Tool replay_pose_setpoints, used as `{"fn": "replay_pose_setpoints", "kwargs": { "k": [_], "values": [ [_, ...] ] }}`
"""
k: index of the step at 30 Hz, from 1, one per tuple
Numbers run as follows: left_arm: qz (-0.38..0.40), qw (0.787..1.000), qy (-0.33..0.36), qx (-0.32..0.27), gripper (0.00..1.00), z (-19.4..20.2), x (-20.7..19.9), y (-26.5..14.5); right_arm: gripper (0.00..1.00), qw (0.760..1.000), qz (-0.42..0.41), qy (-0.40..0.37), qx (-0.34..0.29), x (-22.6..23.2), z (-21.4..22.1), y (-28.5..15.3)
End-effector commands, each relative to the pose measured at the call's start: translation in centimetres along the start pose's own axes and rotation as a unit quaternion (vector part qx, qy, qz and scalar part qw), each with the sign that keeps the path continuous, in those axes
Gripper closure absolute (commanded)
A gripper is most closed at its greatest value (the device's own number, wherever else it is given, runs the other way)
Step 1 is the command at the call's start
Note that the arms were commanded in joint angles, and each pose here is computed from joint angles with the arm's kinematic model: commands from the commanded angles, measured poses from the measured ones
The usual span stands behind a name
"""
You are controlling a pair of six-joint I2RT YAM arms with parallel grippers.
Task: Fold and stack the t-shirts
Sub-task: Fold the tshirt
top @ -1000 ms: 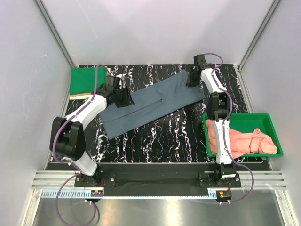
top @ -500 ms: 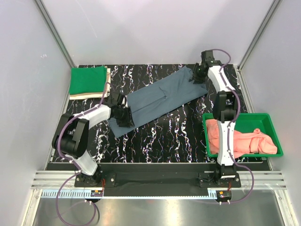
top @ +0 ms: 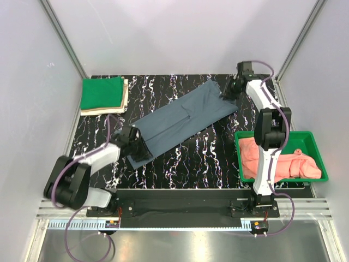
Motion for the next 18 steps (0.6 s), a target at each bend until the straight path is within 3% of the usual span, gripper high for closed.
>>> {"fn": "replay_pose_setpoints", "kwargs": {
  "k": [1,5,9,12,18],
  "values": [
    [-0.009,0.998,-0.055,0.009,0.65,3.5,-0.2,-1.5,0.69,0.999,-0.005,0.030,0.013,-0.8,1.7,1.1],
    [0.059,0.995,-0.022,-0.075,0.59,1.7,-5.1,-5.7,0.74,0.998,0.038,0.054,0.017,-3.1,2.5,2.8],
    [0.095,0.985,0.025,-0.142,0.54,-2.6,-8.5,-9.6,0.78,0.994,0.089,0.065,0.017,-5.3,3.1,4.8],
    [0.067,0.986,0.076,-0.133,0.52,-4.4,-8.8,-9.3,0.82,0.988,0.142,0.055,0.003,-7.6,3.1,5.9],
    [0.062,0.990,0.073,-0.108,0.52,-6.0,-8.6,-8.1,0.84,0.977,0.209,0.021,0.038,-10.5,3.7,8.1]
  ]
}}
Point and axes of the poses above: each gripper's point midway between its finger pads, its own y axis out along the fingers, its own x axis along the line the jaws close on, z = x × y, the point moved 5 cm from there along -y, back along the fingers, and after that the axes turned 15 degrees about y, right-handed, at the moved point
